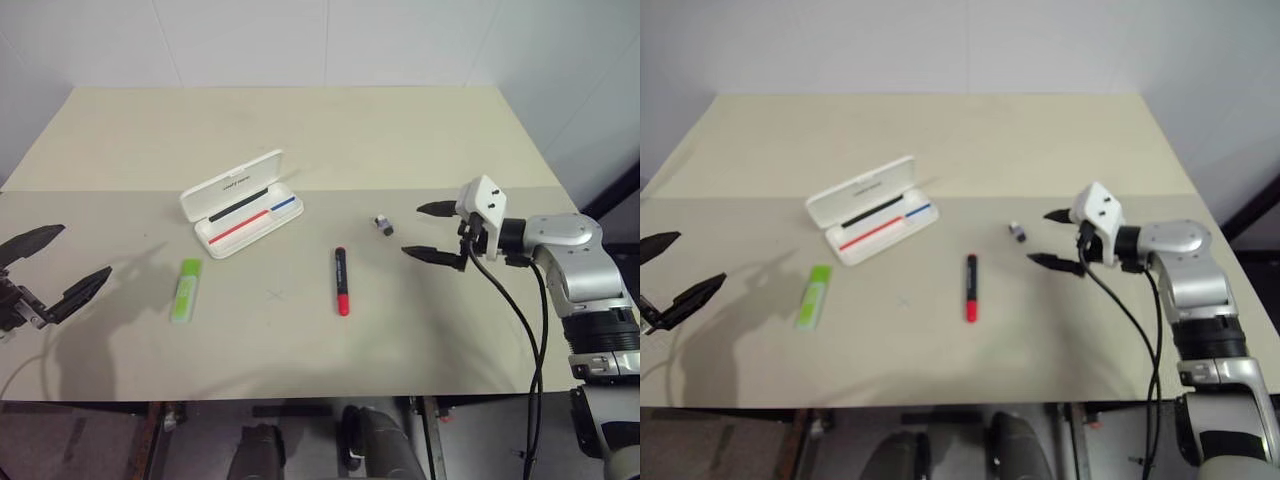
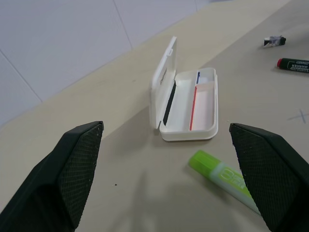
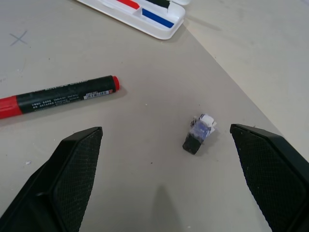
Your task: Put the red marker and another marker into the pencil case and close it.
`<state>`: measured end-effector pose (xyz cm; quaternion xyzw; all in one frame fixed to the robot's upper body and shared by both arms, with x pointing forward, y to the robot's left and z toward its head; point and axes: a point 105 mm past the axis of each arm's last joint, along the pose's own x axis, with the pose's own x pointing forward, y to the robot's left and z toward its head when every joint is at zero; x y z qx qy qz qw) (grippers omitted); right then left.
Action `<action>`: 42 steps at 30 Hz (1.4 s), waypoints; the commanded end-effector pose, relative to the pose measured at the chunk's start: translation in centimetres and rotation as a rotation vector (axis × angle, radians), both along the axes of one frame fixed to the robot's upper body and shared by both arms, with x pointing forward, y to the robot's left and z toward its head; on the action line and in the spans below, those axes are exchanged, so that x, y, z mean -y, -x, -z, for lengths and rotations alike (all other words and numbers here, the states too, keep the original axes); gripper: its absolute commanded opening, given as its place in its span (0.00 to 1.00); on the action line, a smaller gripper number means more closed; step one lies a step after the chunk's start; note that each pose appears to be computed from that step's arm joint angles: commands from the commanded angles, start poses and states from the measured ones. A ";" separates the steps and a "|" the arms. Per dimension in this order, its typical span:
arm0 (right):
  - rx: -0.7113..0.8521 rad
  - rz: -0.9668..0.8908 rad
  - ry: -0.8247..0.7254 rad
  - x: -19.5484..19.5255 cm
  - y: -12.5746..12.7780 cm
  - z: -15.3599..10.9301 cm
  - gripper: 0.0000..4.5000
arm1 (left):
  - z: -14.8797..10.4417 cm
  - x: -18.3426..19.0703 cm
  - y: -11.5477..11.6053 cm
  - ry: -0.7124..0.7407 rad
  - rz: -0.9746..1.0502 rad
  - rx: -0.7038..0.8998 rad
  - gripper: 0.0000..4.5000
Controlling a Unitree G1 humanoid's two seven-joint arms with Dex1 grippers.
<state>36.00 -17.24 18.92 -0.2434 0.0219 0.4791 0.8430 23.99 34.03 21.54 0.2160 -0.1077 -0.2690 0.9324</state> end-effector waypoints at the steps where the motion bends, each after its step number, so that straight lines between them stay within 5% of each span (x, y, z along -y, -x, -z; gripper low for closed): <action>1: 0.065 -0.008 -0.043 -0.4 0.5 -1.7 1.00 | -1.2 -0.1 -0.2 -0.026 0.012 0.023 0.99; 14: 0.092 -0.009 -0.105 -1.8 2.3 -2.0 1.00 | -0.3 2.9 -2.7 -0.029 0.122 -0.004 0.99; 25: -0.018 -0.179 -0.228 -6.0 8.1 -0.4 1.00 | 2.6 8.2 -5.5 0.071 0.263 -0.135 0.99; 42: 0.010 -0.101 -0.232 -5.0 7.6 -0.1 1.00 | 5.7 11.3 -11.5 0.005 0.354 -0.359 0.99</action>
